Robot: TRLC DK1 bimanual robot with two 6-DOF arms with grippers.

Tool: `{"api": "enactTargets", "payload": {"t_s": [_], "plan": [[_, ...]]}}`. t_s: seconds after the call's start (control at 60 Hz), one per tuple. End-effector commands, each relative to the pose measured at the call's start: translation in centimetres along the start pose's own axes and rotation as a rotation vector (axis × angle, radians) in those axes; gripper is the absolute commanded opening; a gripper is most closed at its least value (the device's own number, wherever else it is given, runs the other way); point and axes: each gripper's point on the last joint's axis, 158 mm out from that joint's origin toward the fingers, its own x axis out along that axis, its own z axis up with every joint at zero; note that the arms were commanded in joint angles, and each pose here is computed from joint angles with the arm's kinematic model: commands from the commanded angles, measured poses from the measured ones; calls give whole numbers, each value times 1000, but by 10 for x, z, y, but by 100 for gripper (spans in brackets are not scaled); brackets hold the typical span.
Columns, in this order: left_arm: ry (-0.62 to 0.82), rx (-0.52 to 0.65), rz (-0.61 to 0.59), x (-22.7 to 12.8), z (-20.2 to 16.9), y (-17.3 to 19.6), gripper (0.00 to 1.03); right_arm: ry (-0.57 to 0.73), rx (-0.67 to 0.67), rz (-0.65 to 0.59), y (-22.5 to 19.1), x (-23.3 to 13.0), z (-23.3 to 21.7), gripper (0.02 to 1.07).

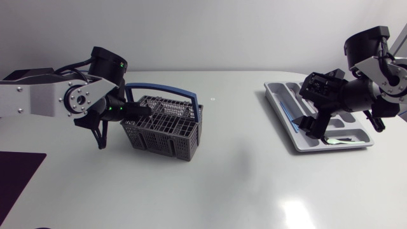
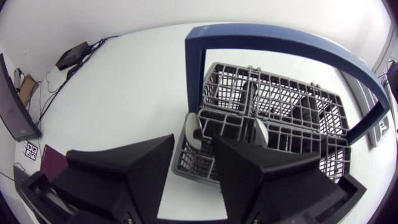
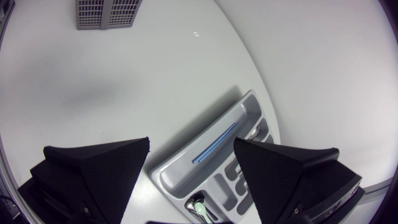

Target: Unload the cutlery basket into the drawer organizer.

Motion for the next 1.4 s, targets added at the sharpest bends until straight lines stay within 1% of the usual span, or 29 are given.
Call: {"api": "enactTargets", "payload": {"t_s": [0.0, 0.1, 0.233, 0.483, 0.617, 0.883, 0.967, 1.067, 1.383], "plan": [[-18, -33, 19, 4, 7, 5, 33, 12, 18, 19, 12, 1, -3, 99], [-19, -38, 24, 5, 8, 8, 33, 11, 15, 15, 12, -1, -2, 99], [-23, -40, 30, 6, 9, 10, 24, 12, 10, 15, 15, -1, 2, 99], [-20, -39, 33, 10, 8, 10, 24, 4, -5, 20, 23, -5, 12, 99], [-19, -36, 32, 12, 7, 8, 20, 0, -6, 21, 24, -6, 14, 99], [-13, -33, 40, 17, 5, 8, 20, 4, -8, 28, 27, -5, 13, 99], [-14, -31, 47, 17, 4, 9, 11, 3, -8, 26, 26, -5, 14, 99], [-13, -28, 49, 17, 3, 9, 6, 7, -9, 26, 27, -5, 13, 99], [-24, -20, 59, 15, 2, 9, 4, 10, -9, 30, 29, -4, 11, 99]]}}
